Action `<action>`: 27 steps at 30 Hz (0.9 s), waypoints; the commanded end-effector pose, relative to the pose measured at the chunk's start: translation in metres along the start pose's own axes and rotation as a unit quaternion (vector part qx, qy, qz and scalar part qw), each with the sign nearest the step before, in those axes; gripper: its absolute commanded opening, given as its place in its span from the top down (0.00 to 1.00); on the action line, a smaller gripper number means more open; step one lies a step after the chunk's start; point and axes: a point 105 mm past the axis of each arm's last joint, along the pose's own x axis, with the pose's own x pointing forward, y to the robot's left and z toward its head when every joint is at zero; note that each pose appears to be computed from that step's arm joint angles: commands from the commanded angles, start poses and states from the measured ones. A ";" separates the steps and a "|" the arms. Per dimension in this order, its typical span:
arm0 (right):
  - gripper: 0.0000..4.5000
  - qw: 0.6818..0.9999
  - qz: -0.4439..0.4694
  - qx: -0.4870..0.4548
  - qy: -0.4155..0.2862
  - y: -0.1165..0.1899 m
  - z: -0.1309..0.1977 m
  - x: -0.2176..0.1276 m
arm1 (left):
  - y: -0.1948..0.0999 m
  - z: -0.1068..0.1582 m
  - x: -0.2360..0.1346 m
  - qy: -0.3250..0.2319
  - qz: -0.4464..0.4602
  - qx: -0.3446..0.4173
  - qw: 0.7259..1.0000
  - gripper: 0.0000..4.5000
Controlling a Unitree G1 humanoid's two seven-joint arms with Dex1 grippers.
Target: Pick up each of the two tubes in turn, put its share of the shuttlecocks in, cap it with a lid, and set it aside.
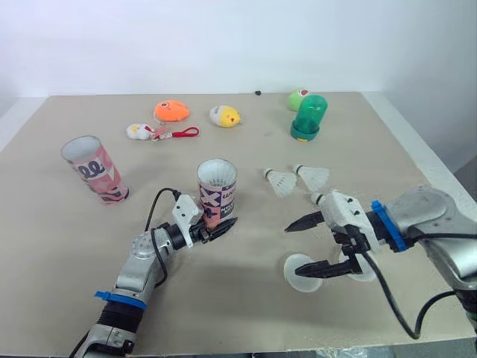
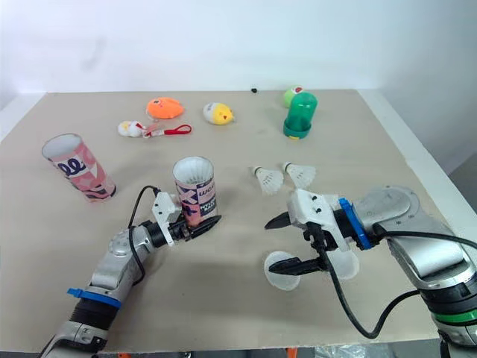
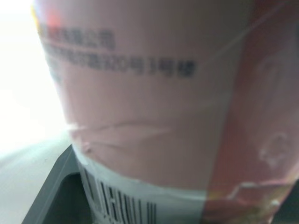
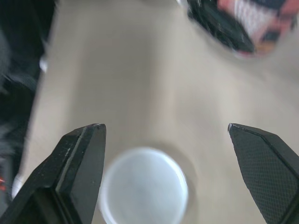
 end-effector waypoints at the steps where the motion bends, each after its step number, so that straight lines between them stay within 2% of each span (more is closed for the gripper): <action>1: 0.01 0.999 -0.022 -0.023 0.015 -0.006 -0.015 0.003 | -0.006 -0.026 -0.006 0.034 0.001 -0.018 0.999 0.32; 12: 0.01 0.999 -0.022 -0.032 0.038 -0.009 -0.045 0.016 | -0.018 -0.052 -0.016 0.086 -0.021 -0.084 0.993 0.32; 15: 0.19 0.998 -0.020 -0.032 0.043 -0.009 -0.048 0.017 | -0.020 -0.055 -0.019 0.097 -0.027 -0.091 0.991 0.32; 19: 0.63 0.998 -0.017 -0.032 0.051 -0.009 -0.052 0.017 | -0.023 -0.059 -0.020 0.112 -0.034 -0.089 0.989 0.32; 21: 0.80 0.998 -0.016 -0.033 0.051 -0.009 -0.052 0.017 | -0.024 -0.063 -0.022 0.124 -0.033 -0.090 0.988 0.32; 22: 0.93 0.998 -0.015 -0.033 0.051 -0.010 -0.052 0.017 | -0.024 -0.065 -0.022 0.129 -0.035 -0.091 0.987 0.32; 23: 0.99 0.998 -0.014 -0.034 0.049 -0.010 -0.051 0.017 | -0.025 -0.066 -0.023 0.133 -0.037 -0.093 0.986 0.32; 27: 0.99 0.999 -0.015 -0.038 0.024 -0.013 -0.038 0.017 | -0.025 -0.067 -0.022 0.135 -0.040 -0.094 0.986 0.32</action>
